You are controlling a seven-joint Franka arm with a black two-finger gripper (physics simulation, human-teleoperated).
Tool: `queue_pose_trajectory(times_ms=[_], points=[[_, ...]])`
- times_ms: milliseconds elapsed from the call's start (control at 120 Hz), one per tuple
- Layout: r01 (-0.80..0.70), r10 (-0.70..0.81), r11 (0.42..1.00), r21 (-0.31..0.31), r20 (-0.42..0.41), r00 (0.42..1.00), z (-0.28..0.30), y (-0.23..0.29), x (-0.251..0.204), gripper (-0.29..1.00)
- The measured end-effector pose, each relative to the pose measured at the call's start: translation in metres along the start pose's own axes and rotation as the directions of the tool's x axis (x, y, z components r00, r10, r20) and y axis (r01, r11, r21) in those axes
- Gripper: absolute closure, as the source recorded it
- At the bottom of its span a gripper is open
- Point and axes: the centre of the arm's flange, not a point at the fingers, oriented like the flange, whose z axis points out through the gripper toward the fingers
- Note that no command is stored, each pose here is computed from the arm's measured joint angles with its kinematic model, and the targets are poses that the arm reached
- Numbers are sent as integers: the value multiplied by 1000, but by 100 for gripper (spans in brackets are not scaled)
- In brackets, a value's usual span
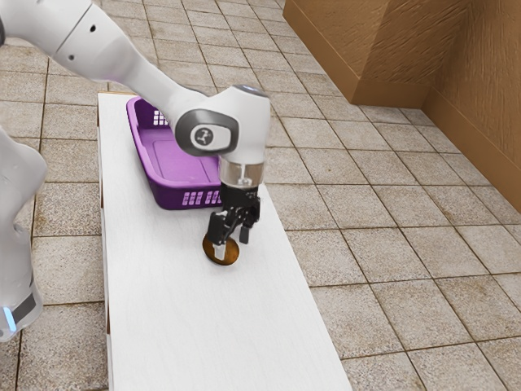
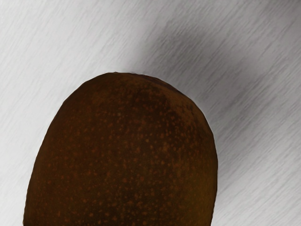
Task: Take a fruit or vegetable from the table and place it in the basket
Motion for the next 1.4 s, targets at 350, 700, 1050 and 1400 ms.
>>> queue_pose_trajectory(times_ms=[350,700,1050,1400], points=[[12,-12,1000,11,-7,1000,6,-3,12,0],[39,-39,999,28,-23,999,17,5,15,21],[10,-10,1000,-14,-7,1000,-2,19,-15,34],[-65,67,989,-133,12,998,-81,29,-31,34]])
